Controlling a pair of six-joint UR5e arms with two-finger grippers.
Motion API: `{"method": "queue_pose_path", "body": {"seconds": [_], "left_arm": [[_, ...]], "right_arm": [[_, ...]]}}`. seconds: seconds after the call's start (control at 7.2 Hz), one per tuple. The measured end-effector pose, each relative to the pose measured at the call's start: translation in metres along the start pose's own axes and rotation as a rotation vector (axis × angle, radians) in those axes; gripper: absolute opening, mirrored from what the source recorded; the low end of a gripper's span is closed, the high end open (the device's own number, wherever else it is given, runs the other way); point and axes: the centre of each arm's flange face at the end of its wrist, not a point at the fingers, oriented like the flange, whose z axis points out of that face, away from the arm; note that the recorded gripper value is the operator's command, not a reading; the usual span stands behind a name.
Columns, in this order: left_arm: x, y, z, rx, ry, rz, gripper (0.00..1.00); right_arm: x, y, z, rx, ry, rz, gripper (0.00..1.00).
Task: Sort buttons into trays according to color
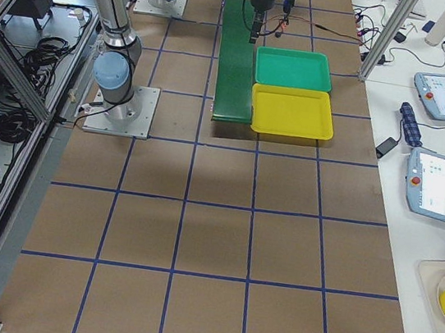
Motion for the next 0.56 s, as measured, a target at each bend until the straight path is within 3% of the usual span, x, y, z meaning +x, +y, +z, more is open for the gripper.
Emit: {"method": "queue_pose_path", "body": {"seconds": [0.28,0.42,0.56], "left_arm": [[0.012,0.008,0.03,-0.056,0.044,0.024,1.0],[0.019,0.011,0.041,-0.068,0.059,0.027,0.94],[0.023,0.013,0.045,-0.073,0.066,0.029,0.24]], "right_arm": [[0.0,0.0,0.0,0.0,0.0,0.0,1.0],[0.0,0.0,0.0,-0.001,-0.001,0.001,1.0],[0.0,0.0,0.0,-0.002,-0.001,0.001,1.0]]}}
